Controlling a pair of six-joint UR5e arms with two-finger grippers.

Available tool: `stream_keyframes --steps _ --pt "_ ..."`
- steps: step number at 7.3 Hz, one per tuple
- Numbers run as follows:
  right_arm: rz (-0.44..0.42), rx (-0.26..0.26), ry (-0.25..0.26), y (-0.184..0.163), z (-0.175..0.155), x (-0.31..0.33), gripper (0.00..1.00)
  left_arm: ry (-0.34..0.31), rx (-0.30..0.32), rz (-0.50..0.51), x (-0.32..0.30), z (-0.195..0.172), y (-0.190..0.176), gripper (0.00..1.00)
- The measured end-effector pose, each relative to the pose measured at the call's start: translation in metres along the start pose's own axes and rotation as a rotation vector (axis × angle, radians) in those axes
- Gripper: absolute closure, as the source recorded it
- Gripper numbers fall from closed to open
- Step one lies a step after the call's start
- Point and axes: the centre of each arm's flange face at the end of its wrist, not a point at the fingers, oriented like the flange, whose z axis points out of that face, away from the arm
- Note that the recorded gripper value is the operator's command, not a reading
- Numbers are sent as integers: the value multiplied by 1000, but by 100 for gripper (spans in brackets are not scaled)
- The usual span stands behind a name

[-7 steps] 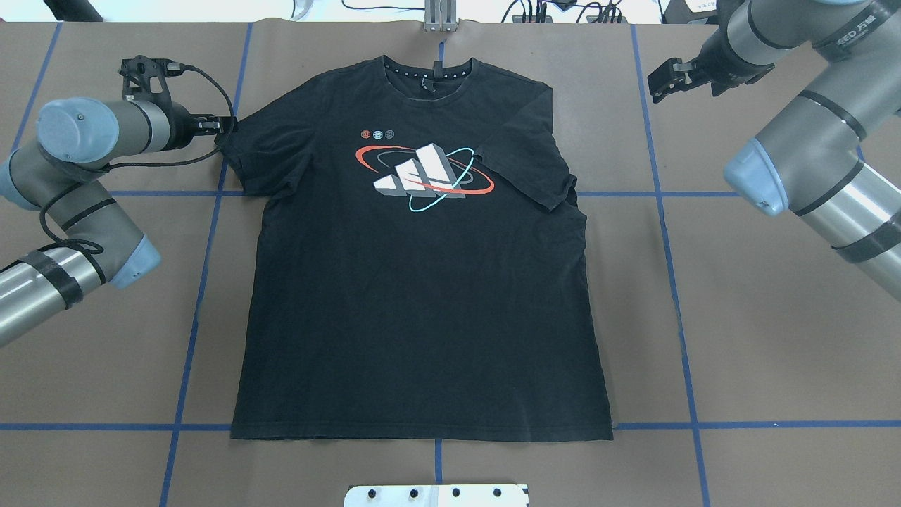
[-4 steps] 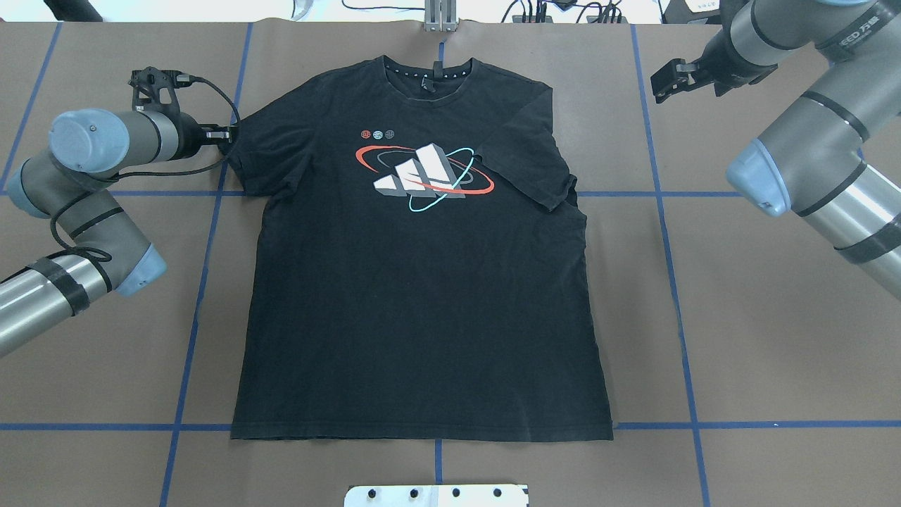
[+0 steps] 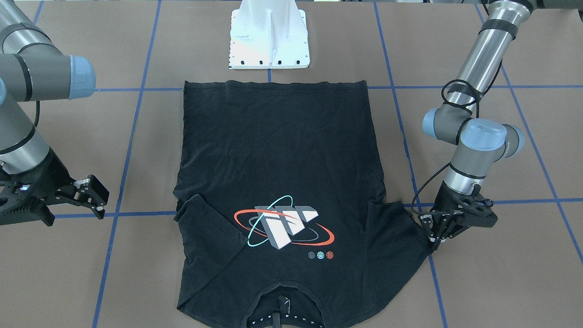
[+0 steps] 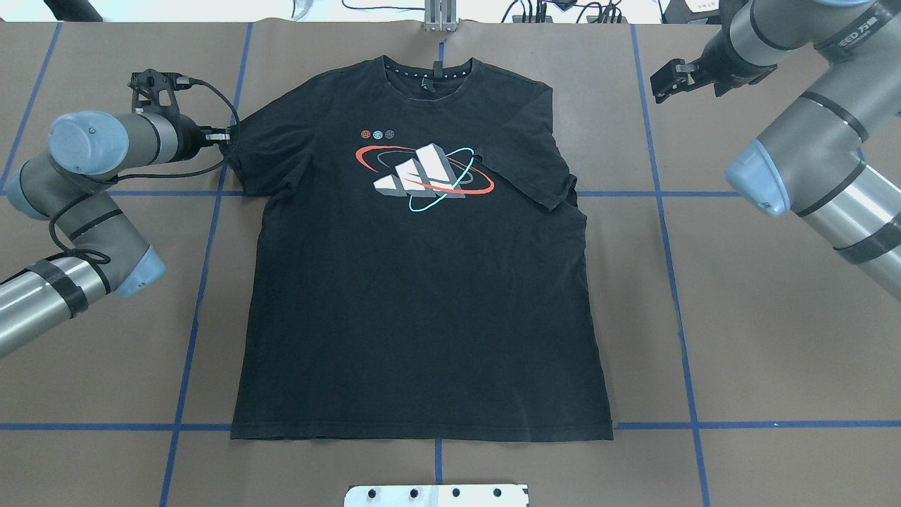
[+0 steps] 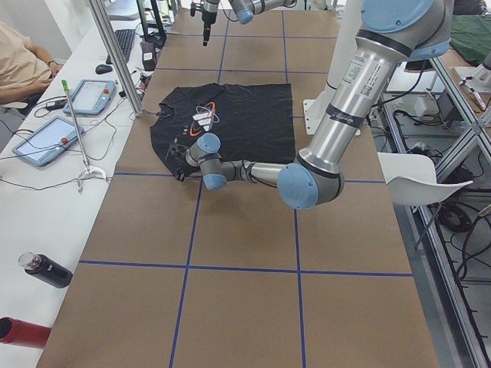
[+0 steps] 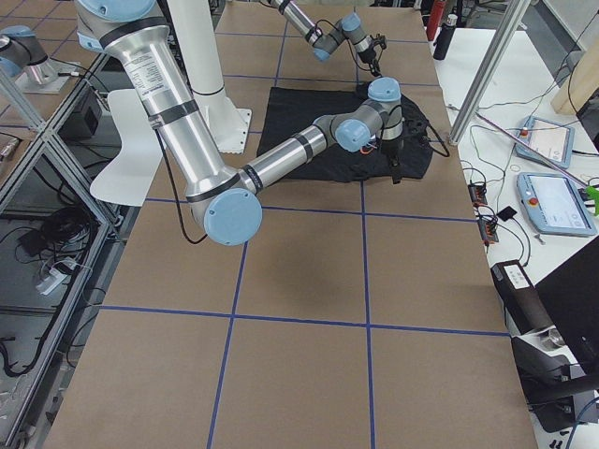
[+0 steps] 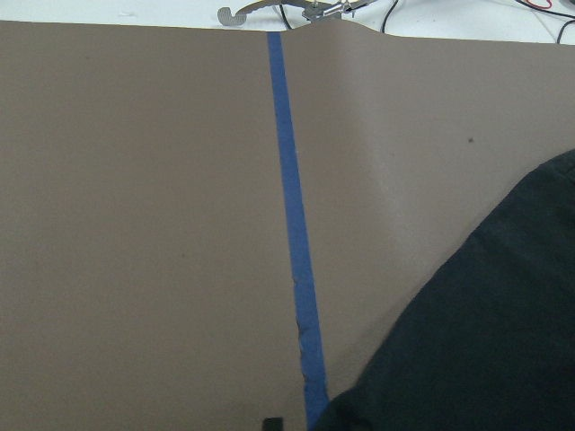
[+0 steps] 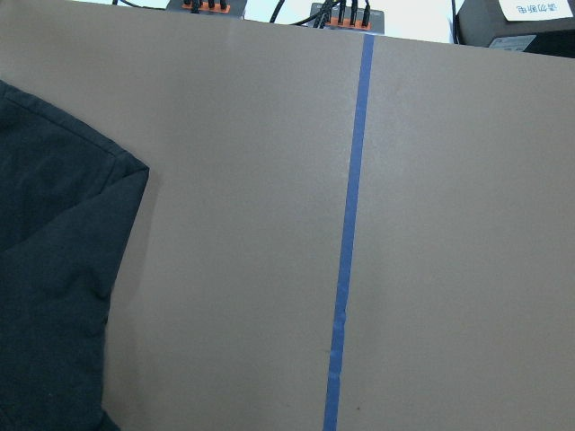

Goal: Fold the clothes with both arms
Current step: 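Fold the sleeve nearest the left gripper inward over the shirt body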

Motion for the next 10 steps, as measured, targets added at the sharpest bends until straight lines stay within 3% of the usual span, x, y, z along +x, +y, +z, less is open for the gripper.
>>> stream_keyframes --steps 2,6,10 --pt "6 2 0 0 -1 -1 0 12 7 3 20 -10 -12 100" --pt "12 4 1 0 -1 -1 0 -118 -59 -51 136 -31 -64 100" --pt "12 2 2 1 0 -1 0 -188 -81 -127 230 -1 -67 100"
